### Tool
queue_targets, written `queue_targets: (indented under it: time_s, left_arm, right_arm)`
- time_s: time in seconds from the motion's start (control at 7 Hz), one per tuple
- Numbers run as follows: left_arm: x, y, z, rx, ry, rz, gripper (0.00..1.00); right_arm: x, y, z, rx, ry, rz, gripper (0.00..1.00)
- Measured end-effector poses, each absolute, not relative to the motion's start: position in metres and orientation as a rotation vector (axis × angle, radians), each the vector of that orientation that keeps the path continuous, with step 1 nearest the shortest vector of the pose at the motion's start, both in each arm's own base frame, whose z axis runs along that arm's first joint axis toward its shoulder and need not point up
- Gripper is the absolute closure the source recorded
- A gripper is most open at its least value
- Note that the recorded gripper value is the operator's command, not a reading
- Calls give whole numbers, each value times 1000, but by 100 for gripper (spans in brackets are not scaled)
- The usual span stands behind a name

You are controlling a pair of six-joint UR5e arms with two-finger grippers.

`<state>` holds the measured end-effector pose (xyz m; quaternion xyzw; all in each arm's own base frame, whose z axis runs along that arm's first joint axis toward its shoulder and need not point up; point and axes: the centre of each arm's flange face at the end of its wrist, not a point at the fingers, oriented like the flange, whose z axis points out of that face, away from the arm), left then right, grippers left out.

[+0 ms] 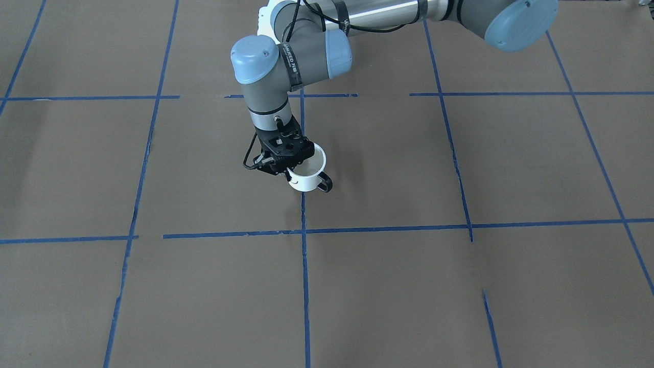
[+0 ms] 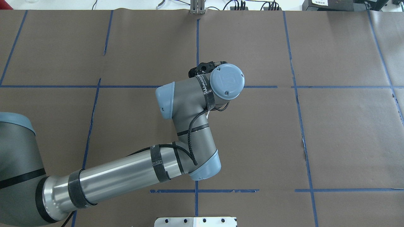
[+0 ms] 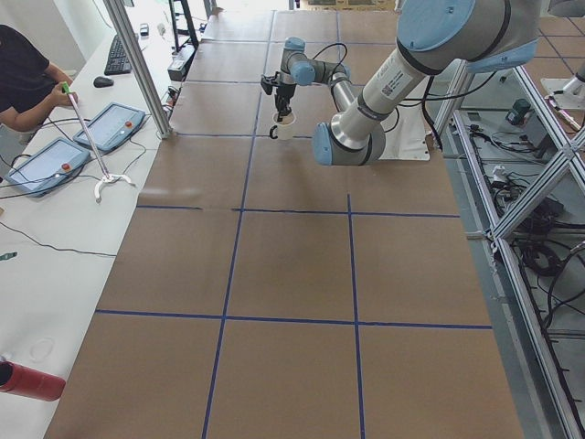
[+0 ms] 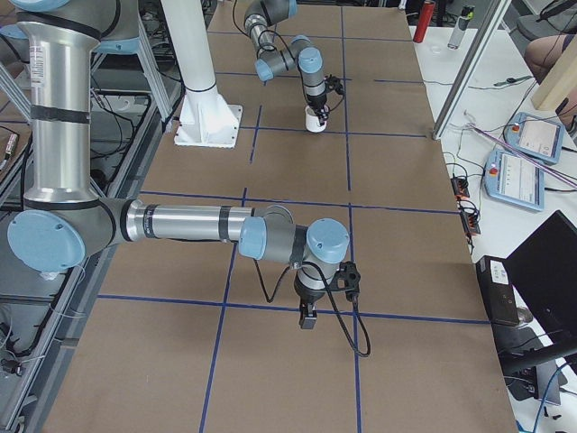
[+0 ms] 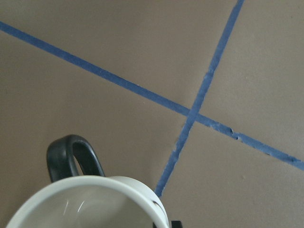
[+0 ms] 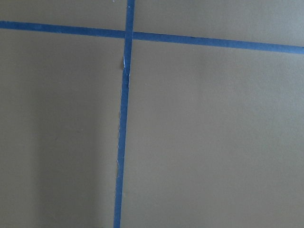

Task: Flip mug
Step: 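Rotate the left wrist to turn the mug upright and lower it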

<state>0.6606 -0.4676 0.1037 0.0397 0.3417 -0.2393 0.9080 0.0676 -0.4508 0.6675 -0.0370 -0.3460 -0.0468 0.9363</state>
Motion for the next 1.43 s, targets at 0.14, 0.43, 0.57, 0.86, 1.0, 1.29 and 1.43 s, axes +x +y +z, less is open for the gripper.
queue_targets:
  time_s: [0.14,0.43,0.57,0.86,1.0,1.29,1.43]
  left_arm:
    - [662,-469,105,96,697,-487,100]
    - [662,-472,109,130,686,-477,100]
    - [662,-474,113,145,681,-477,100]
    - [662,-475,114,155,685,-477,100]
    - [663,-475,114,156,688,-477,100]
    - [666,-476,115,157,688,-475,100]
    - [669,-477,116,157,689,-475,100]
  right_arm:
    - [68,-451,668,-76,-707,-96,0]
    - [68,-451,668,-76,-707,-96,0]
    - [68,-451,668,-76,-707,-96,0]
    - [68,-451,668,-76,-707,-96,0]
    - [68,-451,668,-76,-707,-96,0]
    - [68,-451,668,-76,-707,-96,0]
    - [68,-451,668,-76,-707,-96,0]
